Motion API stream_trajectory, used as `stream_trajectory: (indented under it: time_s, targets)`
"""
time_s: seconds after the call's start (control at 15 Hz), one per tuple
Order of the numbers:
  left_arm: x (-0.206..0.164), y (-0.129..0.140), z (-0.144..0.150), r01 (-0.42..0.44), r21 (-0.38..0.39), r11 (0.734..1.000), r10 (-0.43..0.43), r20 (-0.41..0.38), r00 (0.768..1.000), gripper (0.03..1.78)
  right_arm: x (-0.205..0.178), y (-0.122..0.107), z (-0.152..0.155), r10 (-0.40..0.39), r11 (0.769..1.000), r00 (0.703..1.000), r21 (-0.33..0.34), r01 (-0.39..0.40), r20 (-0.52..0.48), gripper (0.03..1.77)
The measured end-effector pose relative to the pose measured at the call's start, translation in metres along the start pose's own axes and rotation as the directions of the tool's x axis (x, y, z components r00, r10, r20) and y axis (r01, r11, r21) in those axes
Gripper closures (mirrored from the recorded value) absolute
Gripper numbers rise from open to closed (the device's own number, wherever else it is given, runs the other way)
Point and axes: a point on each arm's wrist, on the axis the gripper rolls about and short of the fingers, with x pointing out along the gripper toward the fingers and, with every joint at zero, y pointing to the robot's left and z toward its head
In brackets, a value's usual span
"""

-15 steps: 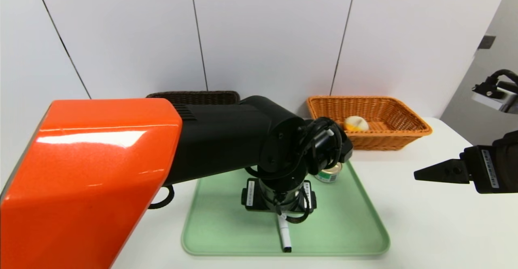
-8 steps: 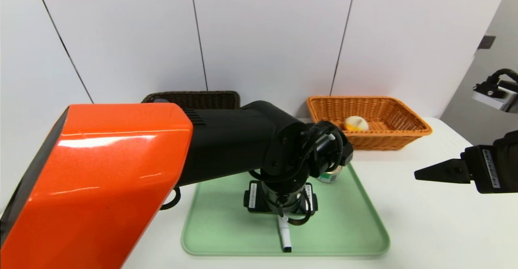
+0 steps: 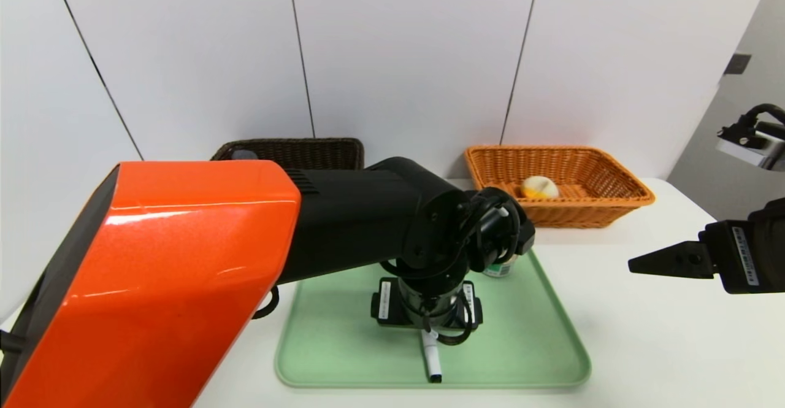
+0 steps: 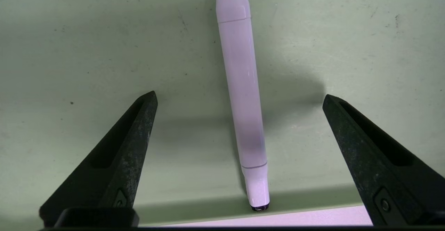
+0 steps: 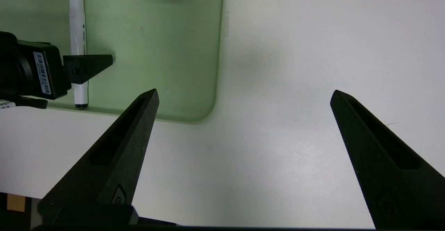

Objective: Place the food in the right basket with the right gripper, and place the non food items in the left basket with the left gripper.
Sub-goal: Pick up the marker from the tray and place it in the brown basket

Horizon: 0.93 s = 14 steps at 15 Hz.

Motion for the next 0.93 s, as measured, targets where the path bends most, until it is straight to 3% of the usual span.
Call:
stream_trajectory:
  time_s: [0.13,0.2,0.4,0.6,0.67,0.73,0.93]
  targets:
    - [0.000,0.000,0.000,-0.001,0.000,1.000,0.001,0.001,1.000,0.12,0.000,0.000,0.000,0.000,1.000,1.000,0.000,0.000,0.000,0.09]
    - [0.000,0.000,0.000,-0.001,0.000,1.000,0.001,0.001,1.000,0.22,0.000,0.000,0.000,0.000,1.000,1.000,-0.001,0.000,0.000,0.09]
    - [0.002,0.000,0.000,-0.003,-0.002,1.000,0.003,-0.002,1.000,0.70,-0.001,0.000,0.000,0.002,1.000,1.000,-0.008,-0.002,0.003,0.09]
    - [0.004,-0.001,0.000,-0.006,-0.002,1.000,0.006,-0.005,1.000,1.02,-0.004,0.001,-0.001,0.011,1.000,1.000,-0.015,-0.011,0.011,0.09]
    - [0.006,-0.001,-0.001,-0.009,-0.003,1.000,0.009,-0.007,1.000,1.21,-0.005,0.002,-0.001,0.015,1.000,1.000,-0.017,-0.015,0.015,0.09]
    - [0.007,-0.001,-0.001,-0.010,-0.004,1.000,0.010,-0.008,1.000,1.66,-0.007,0.002,-0.001,0.018,1.000,1.000,-0.021,-0.018,0.021,0.09]
    - [0.008,-0.001,-0.001,-0.012,-0.002,1.000,0.012,-0.009,1.000,1.65,-0.011,0.002,-0.002,0.025,0.999,0.999,-0.028,-0.024,0.033,0.09]
